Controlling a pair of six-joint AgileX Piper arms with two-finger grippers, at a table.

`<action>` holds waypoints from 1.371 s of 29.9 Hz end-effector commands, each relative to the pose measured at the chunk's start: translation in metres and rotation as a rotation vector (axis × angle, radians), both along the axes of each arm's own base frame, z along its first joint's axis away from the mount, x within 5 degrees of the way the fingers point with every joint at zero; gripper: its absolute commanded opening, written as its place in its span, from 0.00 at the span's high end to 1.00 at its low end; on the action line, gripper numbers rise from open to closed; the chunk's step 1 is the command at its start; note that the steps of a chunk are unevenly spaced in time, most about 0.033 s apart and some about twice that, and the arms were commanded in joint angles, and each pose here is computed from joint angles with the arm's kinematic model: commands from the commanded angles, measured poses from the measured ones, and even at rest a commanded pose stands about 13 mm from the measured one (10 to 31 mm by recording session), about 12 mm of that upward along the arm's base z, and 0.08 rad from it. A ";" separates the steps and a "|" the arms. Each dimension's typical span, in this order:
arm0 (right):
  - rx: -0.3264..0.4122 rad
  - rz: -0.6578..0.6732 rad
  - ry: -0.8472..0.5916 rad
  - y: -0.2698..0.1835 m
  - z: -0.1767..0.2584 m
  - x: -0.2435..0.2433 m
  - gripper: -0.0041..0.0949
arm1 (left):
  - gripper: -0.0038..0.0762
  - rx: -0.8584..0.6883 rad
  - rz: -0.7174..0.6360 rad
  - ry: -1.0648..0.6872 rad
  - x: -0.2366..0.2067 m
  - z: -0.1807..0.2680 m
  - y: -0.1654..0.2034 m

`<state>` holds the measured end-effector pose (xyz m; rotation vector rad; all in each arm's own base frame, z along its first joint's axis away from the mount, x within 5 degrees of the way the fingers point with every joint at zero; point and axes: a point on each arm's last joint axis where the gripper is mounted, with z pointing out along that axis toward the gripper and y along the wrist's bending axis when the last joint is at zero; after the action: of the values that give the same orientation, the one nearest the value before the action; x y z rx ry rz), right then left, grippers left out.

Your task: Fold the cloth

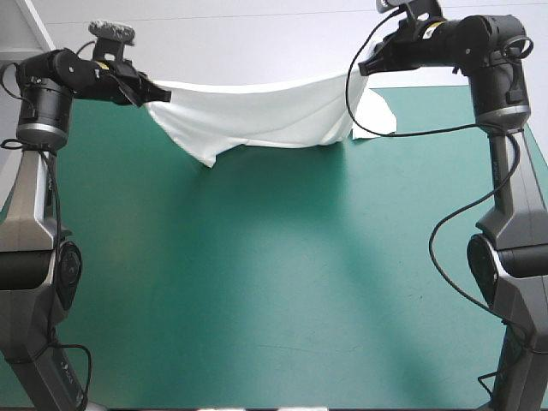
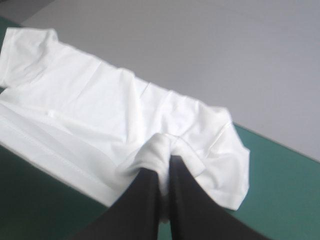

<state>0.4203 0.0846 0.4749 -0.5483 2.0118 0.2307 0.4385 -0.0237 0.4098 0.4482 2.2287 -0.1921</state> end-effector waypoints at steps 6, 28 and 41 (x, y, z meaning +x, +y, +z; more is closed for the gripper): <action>0.021 0.041 0.038 -0.006 0.011 -0.025 0.97 | 0.93 -0.009 -0.026 0.039 -0.032 -0.007 -0.003; 0.100 -0.098 0.107 -0.042 -0.072 -0.177 0.97 | 0.93 -0.095 0.026 -0.076 -0.169 -0.020 -0.005; 0.177 -0.184 0.143 -0.051 -0.118 -0.277 0.97 | 0.93 -0.081 0.020 0.105 -0.250 -0.097 -0.005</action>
<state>0.1565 0.0386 0.3528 -0.3057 2.2100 0.3604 0.2007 -0.0286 0.3109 0.4129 2.3742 -0.3002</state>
